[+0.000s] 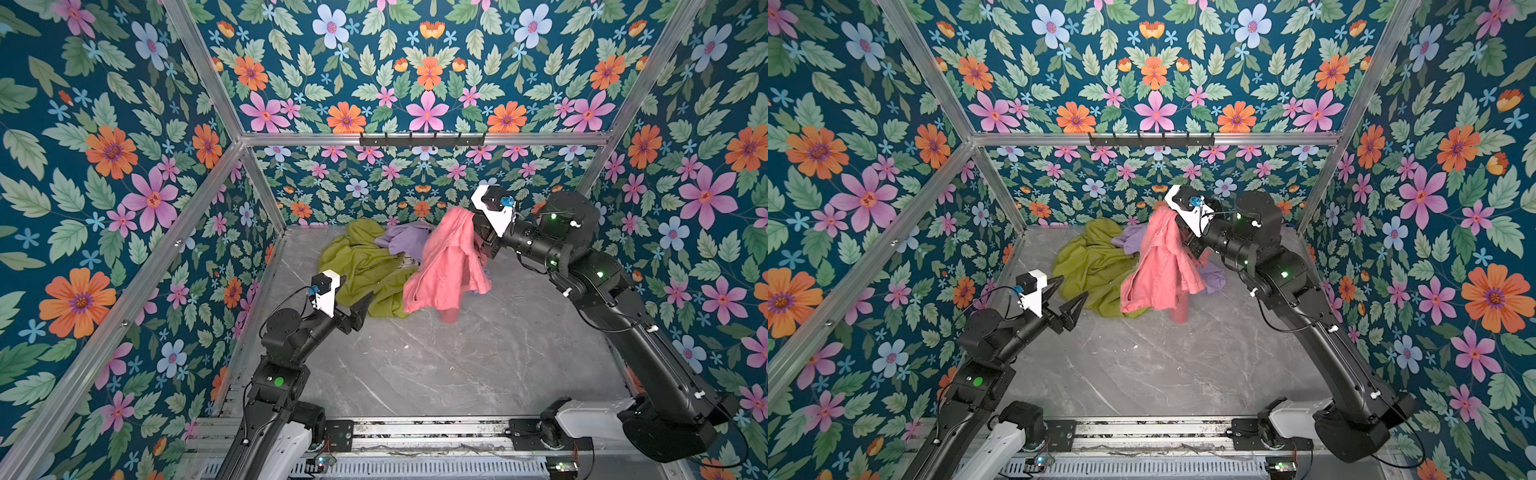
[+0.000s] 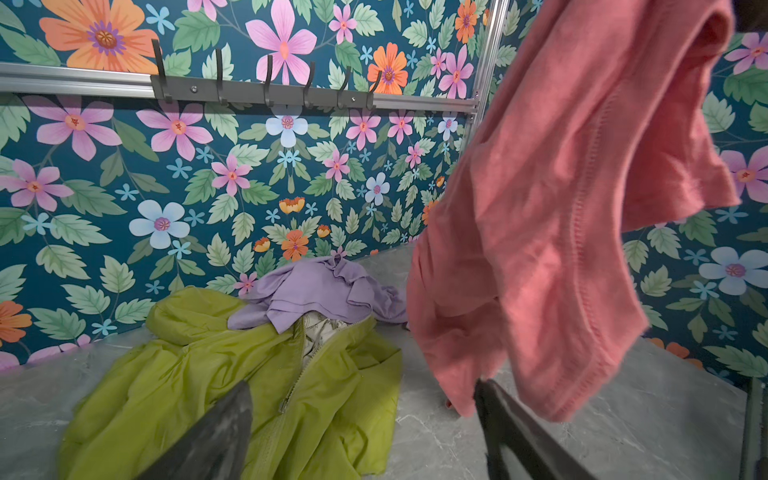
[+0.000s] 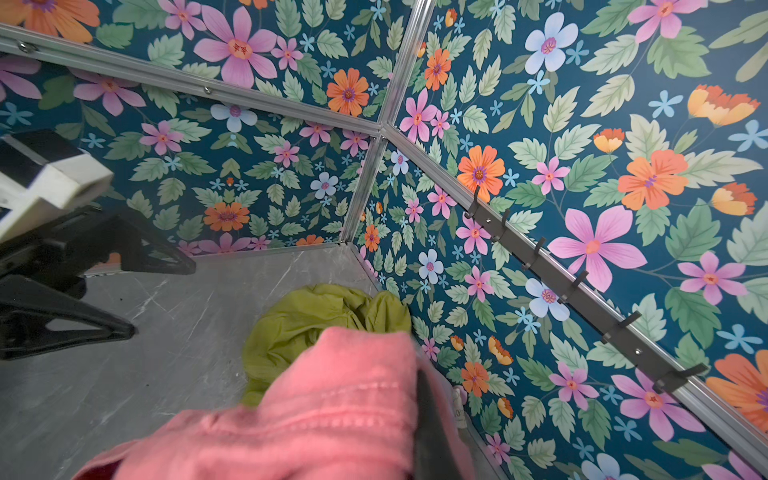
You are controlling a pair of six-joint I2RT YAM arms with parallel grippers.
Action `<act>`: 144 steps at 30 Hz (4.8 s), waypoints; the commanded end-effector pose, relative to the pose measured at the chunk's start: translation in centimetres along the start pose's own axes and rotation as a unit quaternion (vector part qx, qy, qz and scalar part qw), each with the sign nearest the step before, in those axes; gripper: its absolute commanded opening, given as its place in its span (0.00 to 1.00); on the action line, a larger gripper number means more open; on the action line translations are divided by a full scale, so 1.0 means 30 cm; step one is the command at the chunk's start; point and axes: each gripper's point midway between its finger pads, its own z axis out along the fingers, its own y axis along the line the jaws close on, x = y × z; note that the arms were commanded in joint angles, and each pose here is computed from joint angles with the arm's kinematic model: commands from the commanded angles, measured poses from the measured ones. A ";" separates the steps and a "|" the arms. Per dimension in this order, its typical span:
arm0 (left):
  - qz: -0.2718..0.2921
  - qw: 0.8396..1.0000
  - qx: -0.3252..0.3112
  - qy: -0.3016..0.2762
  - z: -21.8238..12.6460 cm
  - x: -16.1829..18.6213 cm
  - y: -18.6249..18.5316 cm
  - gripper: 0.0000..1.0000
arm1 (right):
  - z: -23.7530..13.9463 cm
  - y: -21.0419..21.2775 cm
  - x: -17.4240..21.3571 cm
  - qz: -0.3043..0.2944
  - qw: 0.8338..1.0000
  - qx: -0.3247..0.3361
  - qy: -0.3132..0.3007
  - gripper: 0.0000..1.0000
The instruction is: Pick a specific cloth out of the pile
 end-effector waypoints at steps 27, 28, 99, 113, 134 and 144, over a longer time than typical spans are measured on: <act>-0.034 0.999 0.012 -0.021 0.025 -0.014 -0.001 0.84 | -0.145 0.390 0.261 0.020 0.988 -0.097 0.115 0.00; -0.035 0.999 0.012 -0.021 0.027 -0.011 -0.001 0.84 | -0.143 0.392 0.285 0.019 0.987 -0.094 0.125 0.00; -0.046 0.999 0.007 -0.006 0.061 0.057 0.020 0.83 | -0.026 0.869 1.126 0.306 0.772 -0.169 0.531 0.43; -0.082 0.953 -0.292 0.007 -0.015 0.200 0.363 0.99 | -0.068 0.416 0.980 0.166 0.895 0.023 0.413 0.96; -0.021 0.880 -0.469 0.070 -0.091 0.600 0.853 0.99 | -0.456 -0.157 1.522 0.245 0.830 0.457 0.206 0.98; 0.003 0.885 -0.462 0.056 -0.026 0.655 0.817 1.00 | -0.452 -0.175 1.567 0.284 0.836 0.430 0.187 0.99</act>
